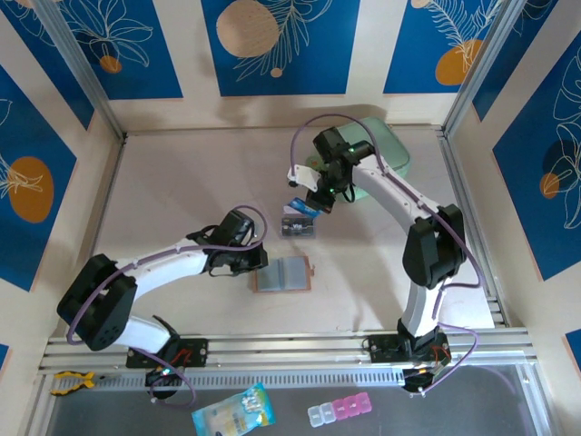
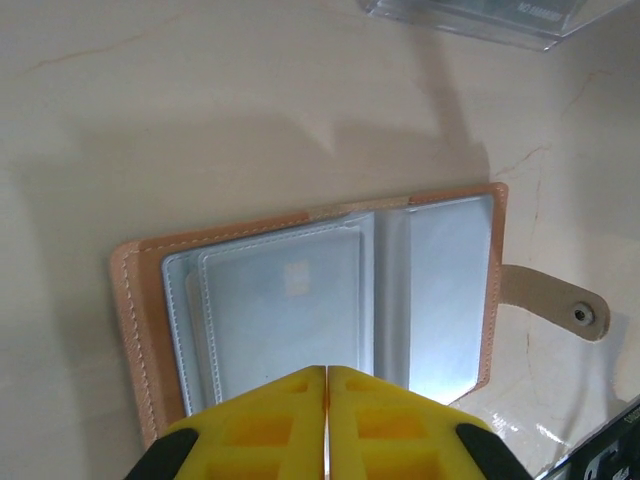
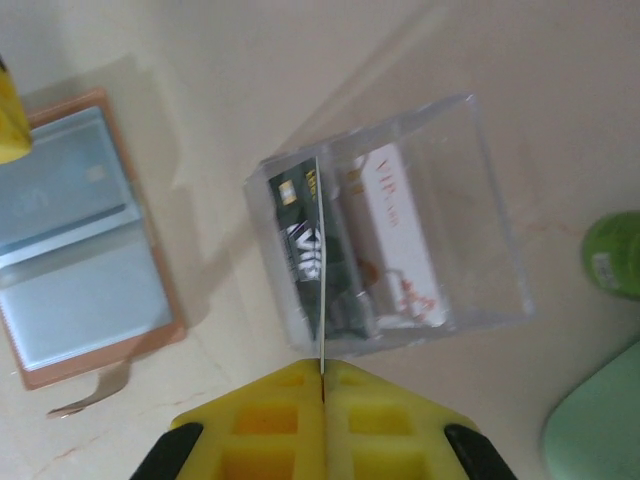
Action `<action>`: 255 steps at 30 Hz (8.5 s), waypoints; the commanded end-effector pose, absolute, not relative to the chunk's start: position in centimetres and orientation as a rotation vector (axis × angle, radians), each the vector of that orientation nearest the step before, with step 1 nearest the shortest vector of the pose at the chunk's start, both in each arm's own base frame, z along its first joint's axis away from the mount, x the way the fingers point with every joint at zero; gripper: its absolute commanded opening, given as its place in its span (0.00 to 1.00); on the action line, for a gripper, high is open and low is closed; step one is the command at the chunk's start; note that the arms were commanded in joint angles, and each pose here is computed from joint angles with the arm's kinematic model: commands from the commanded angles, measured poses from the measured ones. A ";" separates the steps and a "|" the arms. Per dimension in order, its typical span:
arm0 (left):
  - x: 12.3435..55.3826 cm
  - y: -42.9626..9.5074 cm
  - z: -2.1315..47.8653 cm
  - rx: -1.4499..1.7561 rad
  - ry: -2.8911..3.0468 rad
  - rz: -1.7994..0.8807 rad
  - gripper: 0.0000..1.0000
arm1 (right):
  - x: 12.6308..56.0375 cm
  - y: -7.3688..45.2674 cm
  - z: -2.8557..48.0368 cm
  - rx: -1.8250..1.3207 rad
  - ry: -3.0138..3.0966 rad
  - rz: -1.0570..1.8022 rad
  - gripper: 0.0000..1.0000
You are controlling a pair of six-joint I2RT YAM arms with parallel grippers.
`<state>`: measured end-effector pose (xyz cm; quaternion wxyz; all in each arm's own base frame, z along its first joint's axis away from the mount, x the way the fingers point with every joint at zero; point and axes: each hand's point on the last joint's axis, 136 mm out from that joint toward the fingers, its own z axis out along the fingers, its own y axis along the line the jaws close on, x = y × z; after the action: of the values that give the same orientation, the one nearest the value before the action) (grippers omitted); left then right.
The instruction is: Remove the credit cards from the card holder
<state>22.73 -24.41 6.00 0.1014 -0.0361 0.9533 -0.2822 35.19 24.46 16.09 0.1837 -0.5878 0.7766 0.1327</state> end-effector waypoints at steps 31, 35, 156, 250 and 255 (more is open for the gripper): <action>22.1 -22.9 5.4 -0.187 2.847 -0.783 0.09 | 41.9 24.6 12.2 -1.788 2.154 0.438 0.24; 22.1 -22.9 5.6 -0.184 2.839 -0.787 0.09 | 42.9 24.8 13.5 -1.717 2.125 0.394 0.25; 20.2 -20.5 0.9 -0.216 2.927 -0.724 0.01 | 20.5 35.3 5.6 -0.199 2.950 1.263 0.26; 21.8 -26.9 4.4 -0.228 2.836 -1.101 0.29 | 20.2 31.0 1.6 -0.024 2.948 1.492 0.23; 21.8 -27.1 4.6 -0.227 2.829 -1.119 0.25 | 20.2 31.2 2.1 -0.045 2.934 1.508 0.23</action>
<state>21.62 -26.06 3.82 0.0481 -0.0812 0.9328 -0.3478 21.05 31.83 3.01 -0.0589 -0.0242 0.8835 0.4642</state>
